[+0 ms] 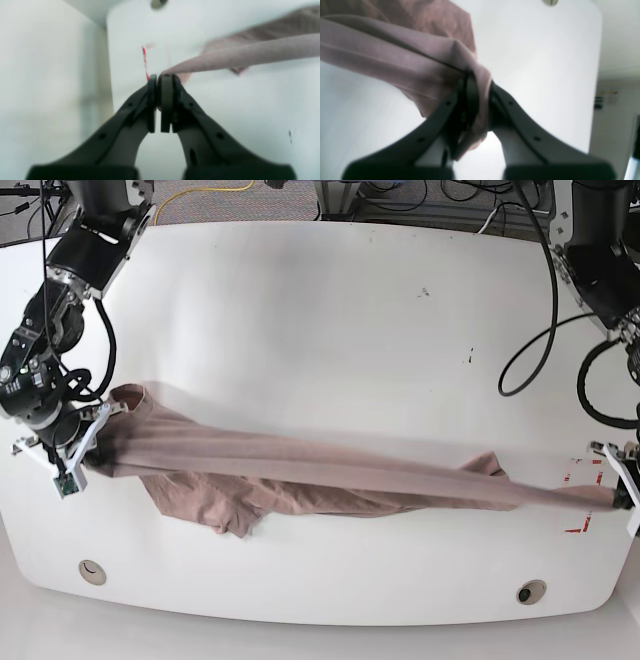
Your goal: Fold the T-shirt properly
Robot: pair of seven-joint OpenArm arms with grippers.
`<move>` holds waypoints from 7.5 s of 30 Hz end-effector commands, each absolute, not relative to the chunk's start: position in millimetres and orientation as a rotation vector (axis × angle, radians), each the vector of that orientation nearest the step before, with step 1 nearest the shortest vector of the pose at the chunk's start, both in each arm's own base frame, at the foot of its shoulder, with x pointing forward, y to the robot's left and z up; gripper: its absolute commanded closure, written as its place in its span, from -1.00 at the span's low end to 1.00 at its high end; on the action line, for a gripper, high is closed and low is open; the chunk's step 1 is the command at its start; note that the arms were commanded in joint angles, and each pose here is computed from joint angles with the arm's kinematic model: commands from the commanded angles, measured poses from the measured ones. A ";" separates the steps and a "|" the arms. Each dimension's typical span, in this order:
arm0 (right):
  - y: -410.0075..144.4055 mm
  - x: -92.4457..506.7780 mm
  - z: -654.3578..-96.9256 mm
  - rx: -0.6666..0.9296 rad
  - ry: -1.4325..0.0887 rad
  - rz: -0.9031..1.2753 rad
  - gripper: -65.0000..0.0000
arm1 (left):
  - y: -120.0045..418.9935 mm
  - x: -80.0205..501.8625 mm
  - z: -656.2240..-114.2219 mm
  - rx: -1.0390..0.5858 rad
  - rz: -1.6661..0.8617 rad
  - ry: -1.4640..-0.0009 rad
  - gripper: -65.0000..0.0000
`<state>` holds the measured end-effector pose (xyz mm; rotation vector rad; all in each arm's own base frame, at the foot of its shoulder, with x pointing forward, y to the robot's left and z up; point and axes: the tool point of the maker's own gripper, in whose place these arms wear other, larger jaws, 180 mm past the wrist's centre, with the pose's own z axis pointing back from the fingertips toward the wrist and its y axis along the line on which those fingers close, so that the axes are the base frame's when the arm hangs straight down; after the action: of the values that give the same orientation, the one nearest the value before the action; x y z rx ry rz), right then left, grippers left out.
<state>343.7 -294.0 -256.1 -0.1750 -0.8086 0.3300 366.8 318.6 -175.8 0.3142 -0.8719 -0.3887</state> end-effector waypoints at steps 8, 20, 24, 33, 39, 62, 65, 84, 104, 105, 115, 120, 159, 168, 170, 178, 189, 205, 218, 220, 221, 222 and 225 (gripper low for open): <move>-293.0 303.5 -288.1 -0.178 -0.719 0.338 0.91 | 336.7 314.8 -232.8 0.314 -0.363 -0.709 1.00; -273.5 254.3 -341.8 -0.091 -0.578 0.321 0.91 | 328.6 249.8 -307.2 0.219 -0.328 -0.507 1.00; -265.3 238.9 -356.0 -0.062 -0.540 0.311 0.91 | 325.7 228.0 -325.7 0.198 -0.329 -0.442 1.00; -260.5 222.9 -368.2 -0.043 -0.500 0.304 0.91 | 326.2 199.5 -344.5 0.185 -0.333 -0.356 1.00; -260.5 220.1 -369.9 -0.042 -0.492 0.304 0.91 | 326.0 194.9 -347.9 0.179 -0.343 -0.360 1.00; -262.5 196.4 -383.3 -0.036 -0.422 0.309 0.91 | 332.5 150.8 -365.5 0.175 -0.361 -0.235 1.00; -262.5 194.7 -384.2 -0.036 -0.417 0.309 0.91 | 334.6 134.6 -370.2 0.172 -0.353 -0.197 1.00; -262.5 193.5 -384.2 -0.037 -0.416 0.310 0.91 | 345.2 161.3 -351.7 0.214 -0.351 -0.267 1.00; -262.1 204.7 -378.5 -0.041 -0.445 0.307 0.91 | 349.7 217.5 -317.8 0.263 -0.332 -0.403 1.00; -262.1 201.8 -380.1 -0.039 -0.438 0.307 0.91 | 349.4 215.7 -319.1 0.261 -0.333 -0.398 1.00; -260.9 189.1 -386.6 -0.031 -0.407 0.306 0.91 | 350.5 182.1 -338.6 0.245 -0.341 -0.299 1.00; -260.8 184.2 -389.0 -0.028 -0.395 0.304 0.91 | 350.3 170.7 -344.6 0.238 -0.345 -0.267 1.00; -260.1 184.5 -388.8 -0.024 -0.397 0.304 0.91 | 335.9 186.9 -345.4 0.213 -0.381 -0.296 0.99; -259.6 185.9 -388.2 -0.022 -0.402 0.304 0.91 | 335.5 190.3 -343.3 0.215 -0.381 -0.307 1.00; -258.9 189.3 -386.7 -0.022 -0.413 0.303 0.91 | 335.5 197.1 -339.5 0.218 -0.379 -0.326 1.00; -258.9 216.1 -372.4 -0.032 -0.483 0.303 0.91 | 332.0 234.7 -316.9 0.231 -0.361 -0.443 1.00; -261.9 271.0 -334.7 -0.066 -0.629 0.302 0.91 | 325.4 301.7 -261.5 0.250 -0.327 -0.668 1.00; -284.9 357.7 -227.0 -0.192 -0.914 0.322 0.90 | 299.8 390.3 -145.3 0.289 -0.385 -0.990 1.00; -305.7 409.3 -129.7 -0.320 -1.072 0.385 0.90 | 304.2 429.6 -38.5 0.257 -0.278 -1.240 1.00; -306.9 416.9 -110.4 -0.345 -1.098 0.401 0.90 | 305.8 434.9 -20.6 0.246 -0.265 -1.276 1.00; -307.7 419.9 -102.5 -0.354 -1.109 0.406 0.90 | 306.6 436.4 -12.2 0.244 -0.259 -1.293 1.00; -309.6 423.5 -90.6 -0.373 -1.122 0.415 0.90 | 308.4 438.3 0.2 0.243 -0.246 -1.317 1.00; -312.3 430.6 -71.0 -0.400 -1.141 0.430 0.90 | 313.3 440.7 23.2 0.257 -0.225 -1.354 1.00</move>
<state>426.2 -301.7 -107.4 -0.3423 -1.0761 0.4368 441.9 304.9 -16.0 0.2180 -1.2659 -0.2475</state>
